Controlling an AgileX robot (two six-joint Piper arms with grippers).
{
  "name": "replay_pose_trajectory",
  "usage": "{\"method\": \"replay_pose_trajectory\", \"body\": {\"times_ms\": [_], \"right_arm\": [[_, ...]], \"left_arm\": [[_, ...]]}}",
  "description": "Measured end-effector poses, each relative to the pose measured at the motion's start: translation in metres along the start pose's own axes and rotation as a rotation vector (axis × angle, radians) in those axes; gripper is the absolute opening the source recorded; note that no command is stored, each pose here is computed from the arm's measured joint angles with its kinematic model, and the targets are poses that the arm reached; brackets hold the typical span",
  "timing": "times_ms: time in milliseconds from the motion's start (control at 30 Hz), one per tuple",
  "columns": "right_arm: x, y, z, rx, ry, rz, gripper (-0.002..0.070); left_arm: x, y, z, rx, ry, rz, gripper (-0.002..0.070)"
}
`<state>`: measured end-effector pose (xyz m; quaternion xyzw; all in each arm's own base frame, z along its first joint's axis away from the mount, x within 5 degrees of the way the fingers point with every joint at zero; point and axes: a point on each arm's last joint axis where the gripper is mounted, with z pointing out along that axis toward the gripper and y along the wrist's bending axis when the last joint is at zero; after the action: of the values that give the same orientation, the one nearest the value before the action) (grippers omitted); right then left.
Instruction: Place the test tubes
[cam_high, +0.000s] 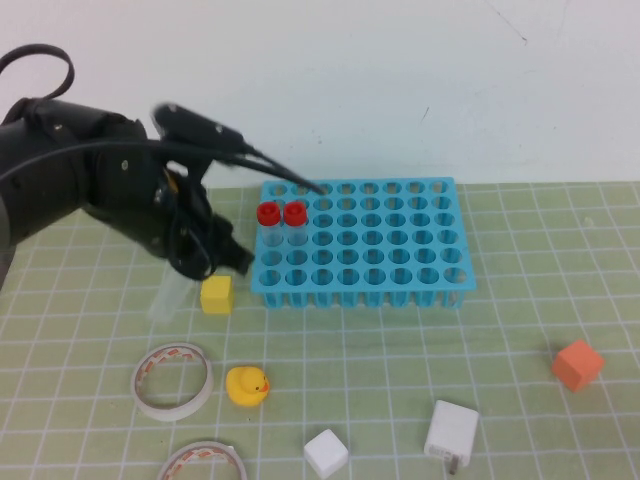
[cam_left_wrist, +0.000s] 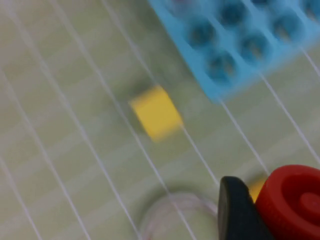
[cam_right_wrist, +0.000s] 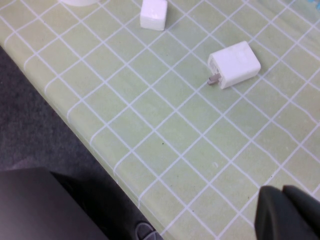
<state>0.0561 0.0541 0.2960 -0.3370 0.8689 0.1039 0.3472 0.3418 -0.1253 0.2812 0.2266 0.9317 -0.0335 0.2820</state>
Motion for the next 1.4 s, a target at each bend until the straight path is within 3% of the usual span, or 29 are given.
{"method": "replay_pose_trajectory", "body": {"times_ms": [133, 300, 567, 867, 1200, 1400], "right_arm": [[0.0, 0.0, 0.0, 0.001, -0.001, -0.001, -0.0001], [0.0, 0.0, 0.0, 0.001, -0.001, -0.001, -0.0001], [0.0, 0.0, 0.0, 0.001, -0.001, -0.001, -0.0001], [0.0, 0.0, 0.0, 0.001, -0.001, -0.001, -0.0001], [0.0, 0.0, 0.0, 0.001, -0.001, 0.0, -0.0001], [0.0, 0.0, 0.0, 0.001, -0.001, 0.002, -0.0001]], "left_arm": [[-0.019, 0.005, -0.004, -0.048, -0.183, -0.025, 0.0248], [-0.044, 0.003, -0.002, -0.025, -0.509, -0.14, 0.0248], [-0.038, -0.004, 0.034, 0.001, -0.833, -0.195, 0.0248], [-0.034, -0.026, 0.083, 0.143, -0.966, -0.072, 0.0248], [-0.017, -0.032, 0.131, 0.208, -0.971, -0.11, 0.0248], [-0.028, -0.031, 0.141, 0.216, -0.996, -0.12, 0.0248]]}}
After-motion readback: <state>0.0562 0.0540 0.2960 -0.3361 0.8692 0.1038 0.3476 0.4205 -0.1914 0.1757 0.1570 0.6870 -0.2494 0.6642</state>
